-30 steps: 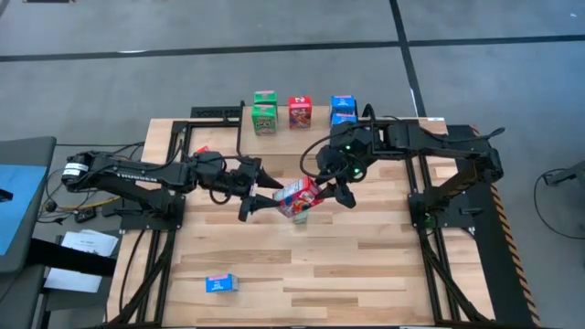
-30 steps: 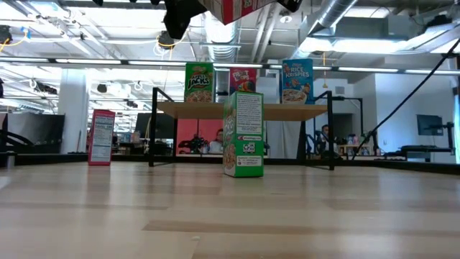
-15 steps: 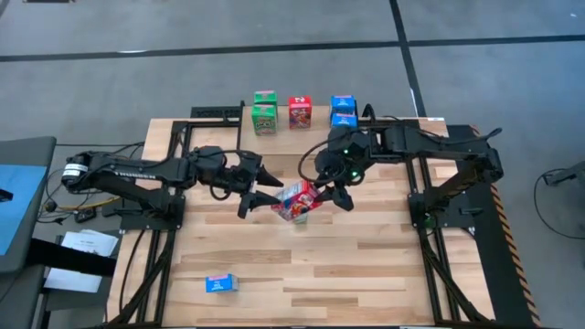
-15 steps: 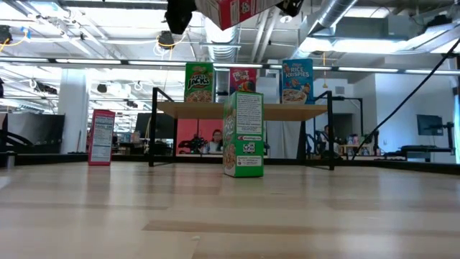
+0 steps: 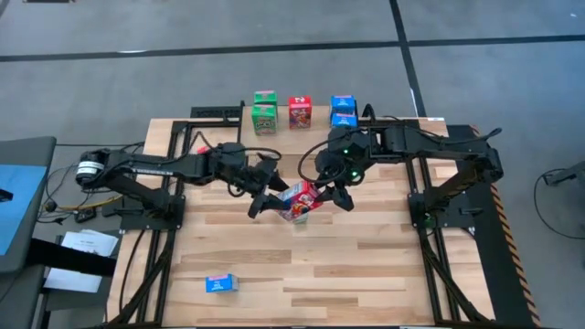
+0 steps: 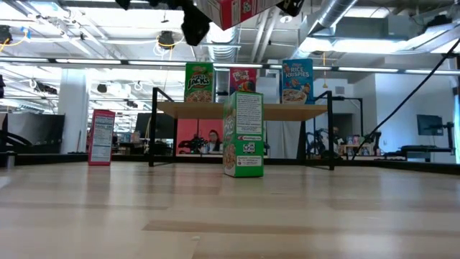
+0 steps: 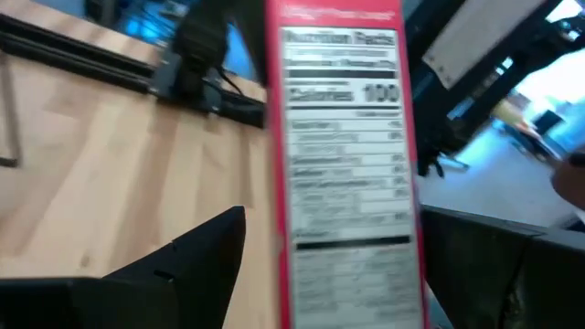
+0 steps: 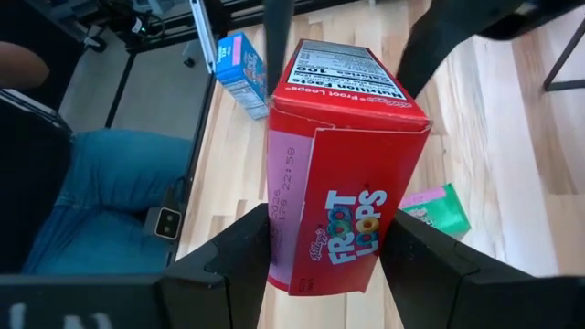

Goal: Stack cereal on shelf
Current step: Put the bottom red cereal box on the shelf aligned with the other red cereal box

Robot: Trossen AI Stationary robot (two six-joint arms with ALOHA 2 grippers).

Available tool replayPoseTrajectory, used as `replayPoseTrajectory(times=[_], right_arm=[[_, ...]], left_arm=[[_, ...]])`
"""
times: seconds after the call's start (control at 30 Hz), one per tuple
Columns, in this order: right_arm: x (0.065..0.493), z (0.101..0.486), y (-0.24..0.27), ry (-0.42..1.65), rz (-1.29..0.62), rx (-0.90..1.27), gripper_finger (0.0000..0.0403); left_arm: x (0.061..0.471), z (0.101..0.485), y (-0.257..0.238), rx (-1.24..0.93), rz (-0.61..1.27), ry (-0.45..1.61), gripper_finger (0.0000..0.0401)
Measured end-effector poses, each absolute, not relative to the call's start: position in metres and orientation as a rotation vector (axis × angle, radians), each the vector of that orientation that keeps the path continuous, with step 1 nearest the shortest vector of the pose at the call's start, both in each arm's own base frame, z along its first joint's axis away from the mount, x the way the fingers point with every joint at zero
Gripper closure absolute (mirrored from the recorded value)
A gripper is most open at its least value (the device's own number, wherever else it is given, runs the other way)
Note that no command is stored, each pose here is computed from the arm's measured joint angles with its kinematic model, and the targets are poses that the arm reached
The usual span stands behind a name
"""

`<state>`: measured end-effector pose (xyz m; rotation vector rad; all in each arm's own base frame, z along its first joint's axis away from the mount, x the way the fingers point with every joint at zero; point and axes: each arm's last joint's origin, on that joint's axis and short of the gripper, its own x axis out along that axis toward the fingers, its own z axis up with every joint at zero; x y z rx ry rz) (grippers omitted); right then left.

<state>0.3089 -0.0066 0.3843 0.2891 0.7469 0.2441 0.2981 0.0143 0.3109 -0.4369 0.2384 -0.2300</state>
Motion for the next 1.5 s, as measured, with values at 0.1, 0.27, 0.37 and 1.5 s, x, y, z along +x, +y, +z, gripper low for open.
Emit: replayPoseTrajectory(times=[0.1,0.27,0.37,1.5], right_arm=[[0.308,0.384,-0.007,0.753,0.243,0.290,0.0190],[0.307,0.382,-0.005,0.779,0.243,0.298,0.0190],[0.306,0.382,-0.005,0.789,0.242,0.304,0.0190],[0.309,0.385,0.000,0.757,0.245,0.346,0.0190]], left_arm=[[0.309,0.313,0.014,-0.431,-0.273,0.246,0.0119],[0.316,0.316,0.014,-0.429,-0.291,0.250,0.0119],[0.316,0.319,0.014,-0.413,-0.294,0.239,0.0119],[0.315,0.320,0.013,-0.360,-0.356,0.276,0.0192]])
